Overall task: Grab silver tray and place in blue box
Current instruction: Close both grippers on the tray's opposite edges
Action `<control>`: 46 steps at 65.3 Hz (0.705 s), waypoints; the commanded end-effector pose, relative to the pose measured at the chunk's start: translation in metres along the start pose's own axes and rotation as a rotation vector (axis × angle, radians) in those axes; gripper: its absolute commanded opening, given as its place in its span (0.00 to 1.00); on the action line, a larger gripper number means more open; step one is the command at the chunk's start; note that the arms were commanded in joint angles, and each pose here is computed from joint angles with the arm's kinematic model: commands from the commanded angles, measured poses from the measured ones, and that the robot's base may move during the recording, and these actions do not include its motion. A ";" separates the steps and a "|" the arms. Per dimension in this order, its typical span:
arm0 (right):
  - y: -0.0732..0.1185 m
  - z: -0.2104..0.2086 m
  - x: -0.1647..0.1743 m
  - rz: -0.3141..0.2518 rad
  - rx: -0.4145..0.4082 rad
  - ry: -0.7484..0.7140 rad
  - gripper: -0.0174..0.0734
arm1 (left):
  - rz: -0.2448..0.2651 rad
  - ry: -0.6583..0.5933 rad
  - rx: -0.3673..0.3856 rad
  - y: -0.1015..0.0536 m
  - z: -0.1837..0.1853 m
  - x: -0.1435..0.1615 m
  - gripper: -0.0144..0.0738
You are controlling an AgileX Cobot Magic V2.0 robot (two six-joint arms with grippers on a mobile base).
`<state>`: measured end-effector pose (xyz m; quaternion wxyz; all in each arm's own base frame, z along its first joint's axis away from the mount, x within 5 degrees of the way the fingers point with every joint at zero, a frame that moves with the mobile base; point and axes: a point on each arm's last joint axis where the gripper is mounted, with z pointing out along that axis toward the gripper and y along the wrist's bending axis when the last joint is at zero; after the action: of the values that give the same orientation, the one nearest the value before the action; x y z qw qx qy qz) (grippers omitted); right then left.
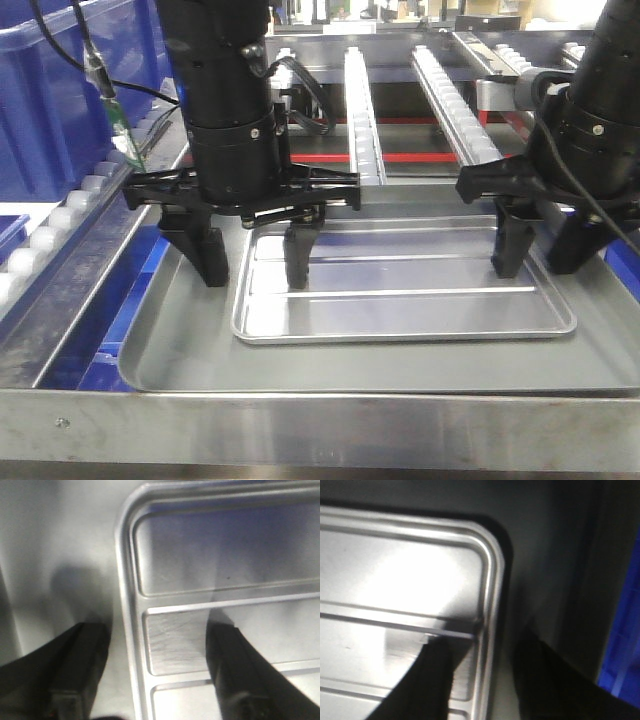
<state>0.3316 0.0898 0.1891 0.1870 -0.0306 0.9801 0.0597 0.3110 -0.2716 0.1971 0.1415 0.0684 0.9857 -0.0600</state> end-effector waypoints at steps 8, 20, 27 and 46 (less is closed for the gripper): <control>-0.001 -0.009 -0.007 -0.006 -0.003 -0.049 0.38 | -0.014 -0.060 0.033 -0.002 -0.014 -0.008 0.28; -0.001 -0.009 -0.006 -0.008 -0.001 -0.039 0.26 | -0.006 -0.065 0.026 -0.001 -0.014 -0.008 0.05; -0.001 -0.010 -0.005 -0.009 0.000 -0.032 0.26 | -0.002 -0.066 0.021 -0.001 -0.014 -0.008 0.05; 0.000 -0.059 -0.001 0.001 -0.012 -0.067 0.26 | 0.010 -0.133 0.008 0.006 -0.067 -0.013 0.05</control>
<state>0.3193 0.0850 0.2036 0.1688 -0.0215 0.9835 0.0607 0.3109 -0.2641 0.2085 0.1441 0.0578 0.9868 -0.0471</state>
